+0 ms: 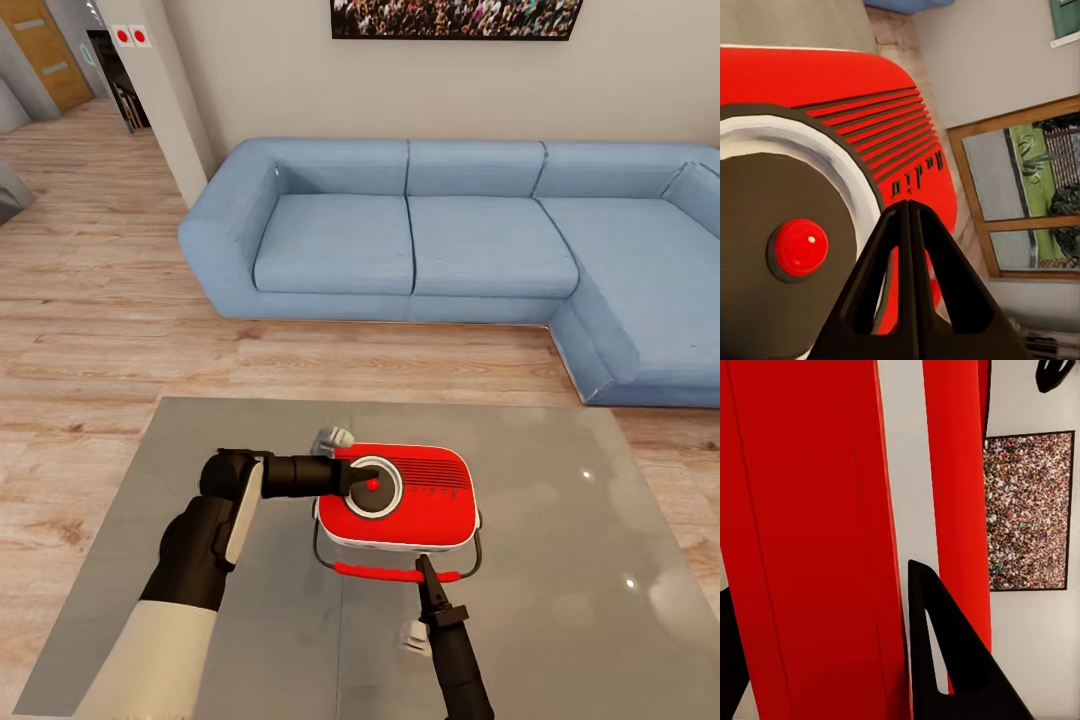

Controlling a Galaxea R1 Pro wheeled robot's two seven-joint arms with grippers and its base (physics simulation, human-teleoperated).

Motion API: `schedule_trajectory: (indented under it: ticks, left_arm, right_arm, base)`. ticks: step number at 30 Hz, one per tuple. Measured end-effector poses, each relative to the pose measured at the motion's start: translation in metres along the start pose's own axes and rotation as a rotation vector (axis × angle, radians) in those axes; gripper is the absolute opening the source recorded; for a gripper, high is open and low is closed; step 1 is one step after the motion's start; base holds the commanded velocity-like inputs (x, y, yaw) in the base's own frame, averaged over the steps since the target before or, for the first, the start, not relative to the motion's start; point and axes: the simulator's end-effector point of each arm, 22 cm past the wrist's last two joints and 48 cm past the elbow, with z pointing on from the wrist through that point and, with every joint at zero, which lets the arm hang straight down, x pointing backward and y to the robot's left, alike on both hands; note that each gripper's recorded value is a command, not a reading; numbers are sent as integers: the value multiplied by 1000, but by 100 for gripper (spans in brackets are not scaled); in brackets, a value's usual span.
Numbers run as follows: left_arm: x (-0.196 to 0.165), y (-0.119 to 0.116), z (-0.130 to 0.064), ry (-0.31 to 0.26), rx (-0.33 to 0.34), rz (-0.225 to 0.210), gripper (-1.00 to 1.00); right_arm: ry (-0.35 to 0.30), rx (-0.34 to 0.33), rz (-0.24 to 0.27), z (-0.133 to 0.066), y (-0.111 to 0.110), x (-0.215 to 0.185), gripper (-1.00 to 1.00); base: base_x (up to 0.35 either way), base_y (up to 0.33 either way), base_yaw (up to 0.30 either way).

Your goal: Turn on the radio receiver that's on the table in the living room.

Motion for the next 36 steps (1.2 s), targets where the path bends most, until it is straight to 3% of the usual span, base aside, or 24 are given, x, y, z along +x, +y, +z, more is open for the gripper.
schedule_trajectory:
  ticks: [18, 25, 36]
  left_arm:
    - [3, 16, 11, 28, -39, -37, -100]
    - [13, 36, 15, 50, -104, -63, -100]
    - [14, 37, 16, 49, -103, -76, -100]
  right_arm:
    - [0, 1, 0, 0, 0, 0, -100]
    - [0, 1, 0, 0, 0, 0, -100]
    - [4, -4, 4, 0, 1, 1, -100]
  base:
    - [0, 0, 0]
    - [0, 0, 0]
    - [0, 0, 0]
